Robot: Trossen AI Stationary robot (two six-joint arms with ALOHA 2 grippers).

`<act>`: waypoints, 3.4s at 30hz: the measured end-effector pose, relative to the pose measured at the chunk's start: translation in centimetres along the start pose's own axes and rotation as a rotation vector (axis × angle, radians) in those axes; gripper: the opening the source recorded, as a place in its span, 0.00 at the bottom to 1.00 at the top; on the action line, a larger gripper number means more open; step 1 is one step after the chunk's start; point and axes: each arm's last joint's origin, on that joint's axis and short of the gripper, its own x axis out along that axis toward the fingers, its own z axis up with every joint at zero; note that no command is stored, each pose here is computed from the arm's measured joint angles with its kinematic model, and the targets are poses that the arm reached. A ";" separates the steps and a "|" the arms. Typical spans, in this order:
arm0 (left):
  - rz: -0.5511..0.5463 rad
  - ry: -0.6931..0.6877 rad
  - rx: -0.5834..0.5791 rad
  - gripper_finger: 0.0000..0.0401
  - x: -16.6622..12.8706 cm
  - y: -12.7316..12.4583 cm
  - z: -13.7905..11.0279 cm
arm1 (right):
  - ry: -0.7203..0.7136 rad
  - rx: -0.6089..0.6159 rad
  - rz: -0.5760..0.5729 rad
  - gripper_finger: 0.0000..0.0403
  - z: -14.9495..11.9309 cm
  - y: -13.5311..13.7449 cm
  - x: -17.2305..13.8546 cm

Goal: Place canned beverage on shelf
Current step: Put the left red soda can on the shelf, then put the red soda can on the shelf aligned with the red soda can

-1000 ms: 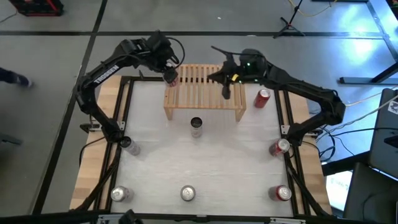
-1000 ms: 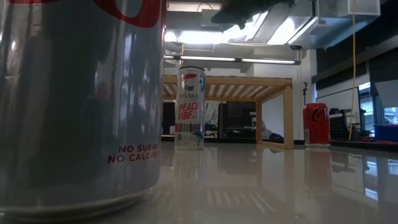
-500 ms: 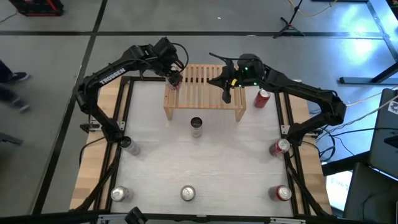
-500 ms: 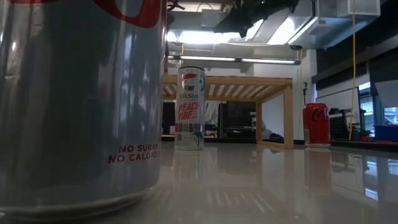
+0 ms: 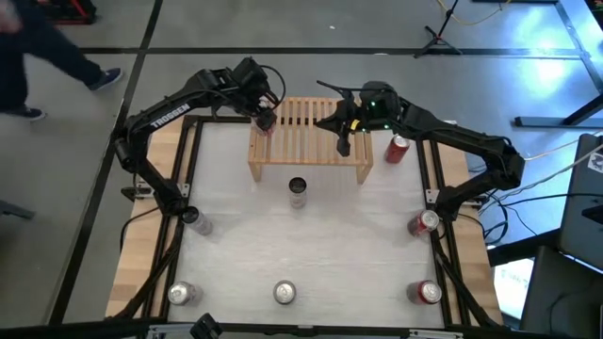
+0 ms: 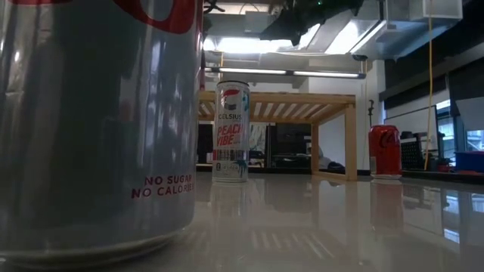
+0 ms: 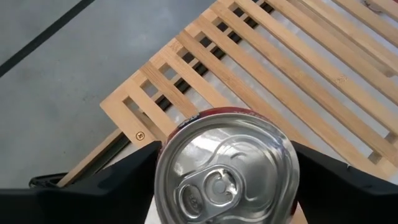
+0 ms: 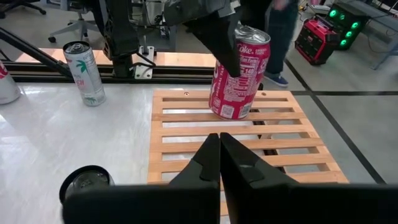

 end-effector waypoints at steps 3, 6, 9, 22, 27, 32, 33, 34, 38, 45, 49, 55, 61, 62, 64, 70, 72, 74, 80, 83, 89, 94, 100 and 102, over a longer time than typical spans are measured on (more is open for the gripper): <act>-0.009 0.019 0.003 0.87 0.2 0.0 -0.1 | 0.000 0.000 0.000 0.00 0.0 0.0 0.0; -0.025 0.016 0.007 0.92 0.1 -0.1 -0.1 | 0.000 0.001 0.000 0.00 0.0 0.0 0.0; -0.033 0.002 0.037 0.93 -0.4 -0.1 0.2 | 0.001 0.001 0.001 0.00 0.0 0.0 0.0; -0.053 -0.150 0.113 0.94 -7.1 0.4 2.0 | -0.032 0.059 -0.026 0.00 2.3 0.1 -2.2; -0.132 -0.203 0.109 0.94 -9.6 0.3 1.6 | 0.061 0.107 -0.012 0.00 3.3 0.5 -4.3; -0.161 -0.274 0.164 0.94 -12.5 0.0 0.3 | 0.202 0.138 0.015 0.00 3.5 2.0 -7.5; -0.170 -0.286 0.179 0.94 -12.9 -0.2 -0.1 | 0.234 0.157 0.022 0.00 3.3 2.3 -8.0; -0.185 -0.295 0.194 0.94 -13.4 -0.4 -0.5 | 0.263 0.180 0.027 0.00 3.1 2.6 -8.7; -0.255 -0.321 0.238 0.94 -14.2 -1.5 -2.2 | 0.361 0.258 0.032 0.00 2.4 4.0 -11.7; -0.398 -0.370 0.217 0.94 -14.5 -4.1 -5.0 | 0.469 0.363 -0.021 0.00 1.6 6.8 -16.3; -0.480 -0.368 0.180 0.94 -13.8 -6.0 -5.8 | 0.590 0.502 -0.017 0.00 0.5 8.3 -18.6; -0.565 -0.327 0.144 0.94 -13.0 -8.6 -6.9 | 0.693 0.609 -0.026 0.07 -0.6 9.5 -19.9; -0.622 -0.237 0.111 0.94 -12.4 -10.9 -8.6 | 0.771 0.644 -0.019 0.35 -3.6 10.6 -20.7; -0.623 -0.233 0.104 0.94 -12.4 -11.2 -8.8 | 0.781 0.657 -0.022 0.40 -4.2 10.8 -20.8; -0.618 -0.227 0.101 0.94 -12.3 -11.7 -9.2 | 0.823 0.679 -0.020 0.51 -5.6 11.1 -20.8; -0.584 -0.253 0.089 0.94 -12.8 -12.4 -9.9 | 0.950 0.769 0.012 0.71 -9.8 11.9 -20.7; -0.576 -0.258 0.082 0.94 -12.8 -12.5 -10.1 | 0.996 0.774 0.005 0.74 -11.0 12.1 -20.3; -0.576 -0.260 0.084 0.94 -12.9 -12.6 -10.2 | 1.041 0.774 -0.006 0.75 -12.1 12.3 -19.8; -0.580 -0.259 0.088 0.94 -13.0 -12.7 -10.3 | 1.148 0.794 -0.043 0.75 -14.0 12.6 -18.5; -0.580 -0.258 0.086 0.94 -13.0 -12.7 -10.3 | 1.179 0.807 -0.035 0.73 -14.5 12.7 -18.3; -0.578 -0.259 0.085 0.94 -13.0 -12.7 -10.3 | 1.179 0.812 -0.056 0.71 -14.6 12.7 -18.3; -0.559 -0.267 0.081 0.94 -13.0 -12.7 -10.3 | 1.176 0.806 -0.066 0.71 -14.6 12.6 -18.3; -0.558 -0.268 0.081 0.94 -13.0 -12.7 -10.3 | 1.162 0.822 -0.061 0.71 -14.5 12.7 -17.8; -0.558 -0.268 0.081 0.94 -13.0 -12.7 -10.3 | 1.161 0.825 -0.054 0.71 -14.4 12.7 -17.5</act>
